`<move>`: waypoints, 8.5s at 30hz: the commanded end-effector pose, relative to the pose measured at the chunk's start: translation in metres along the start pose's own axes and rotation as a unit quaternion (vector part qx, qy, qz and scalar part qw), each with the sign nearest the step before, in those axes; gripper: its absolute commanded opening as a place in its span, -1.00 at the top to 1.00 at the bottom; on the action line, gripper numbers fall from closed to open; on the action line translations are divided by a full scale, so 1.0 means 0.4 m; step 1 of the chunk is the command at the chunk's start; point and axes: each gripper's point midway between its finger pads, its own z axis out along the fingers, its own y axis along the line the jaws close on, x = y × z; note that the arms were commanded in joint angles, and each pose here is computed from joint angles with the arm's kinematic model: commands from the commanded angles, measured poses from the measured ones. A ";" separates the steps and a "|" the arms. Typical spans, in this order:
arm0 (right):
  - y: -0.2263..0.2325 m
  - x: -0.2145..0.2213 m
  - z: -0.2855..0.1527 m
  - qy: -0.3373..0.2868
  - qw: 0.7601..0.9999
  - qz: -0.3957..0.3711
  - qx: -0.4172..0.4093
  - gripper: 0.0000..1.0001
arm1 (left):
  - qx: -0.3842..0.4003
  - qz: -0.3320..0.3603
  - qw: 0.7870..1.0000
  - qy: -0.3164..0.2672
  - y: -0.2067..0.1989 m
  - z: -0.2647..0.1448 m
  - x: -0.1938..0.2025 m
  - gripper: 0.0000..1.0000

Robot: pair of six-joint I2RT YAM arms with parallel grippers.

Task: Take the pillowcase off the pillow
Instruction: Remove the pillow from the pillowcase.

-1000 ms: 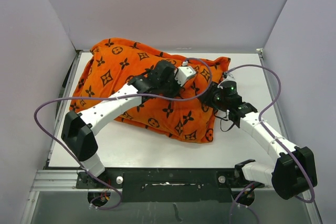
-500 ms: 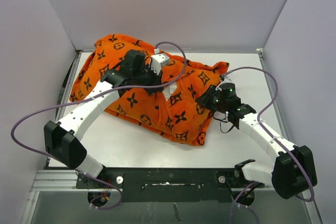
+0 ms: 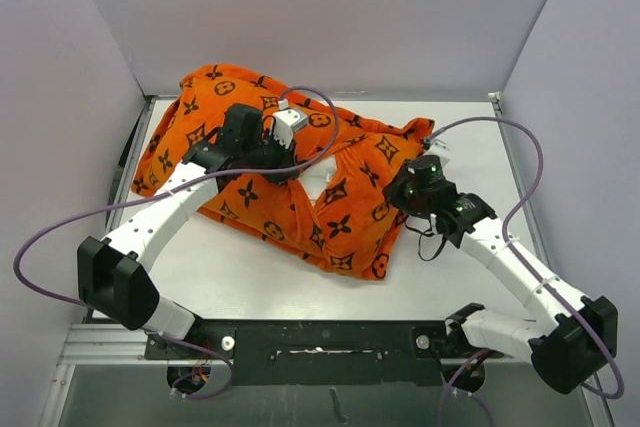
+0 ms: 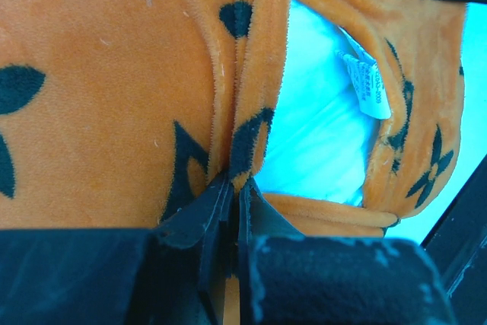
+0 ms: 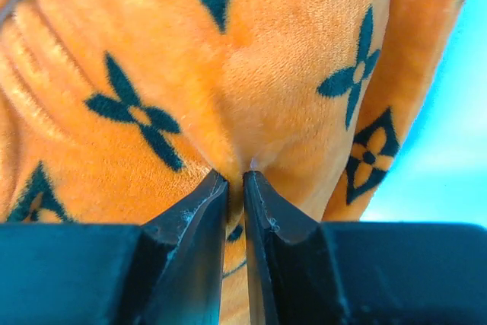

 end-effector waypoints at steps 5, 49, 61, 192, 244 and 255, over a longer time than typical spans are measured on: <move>0.144 -0.004 -0.103 -0.090 0.986 -0.108 0.090 -0.02 | 0.017 -0.070 0.997 -0.009 0.013 -0.030 0.027 1.00; 0.319 -0.376 -0.107 -0.126 0.978 -0.110 -0.120 1.00 | 0.046 -0.007 0.994 -0.099 0.006 -0.204 -0.142 0.27; 0.764 -0.489 -0.421 -0.173 0.874 -0.174 -0.420 1.00 | 0.033 0.225 0.923 -0.311 -0.106 -0.496 -0.493 -0.39; 0.610 -0.110 0.101 -0.107 0.957 -0.142 -0.231 -0.85 | -0.246 0.322 0.778 -0.481 -0.194 -0.650 -0.920 1.00; 0.123 0.345 -0.068 -0.013 0.954 -0.283 -0.093 -0.23 | -0.135 0.228 0.841 -0.471 -0.195 -0.633 -0.794 1.00; 0.077 0.358 0.077 0.012 0.972 -0.224 -0.073 -0.37 | -0.053 0.306 0.791 -0.528 -0.524 -0.662 -0.843 1.00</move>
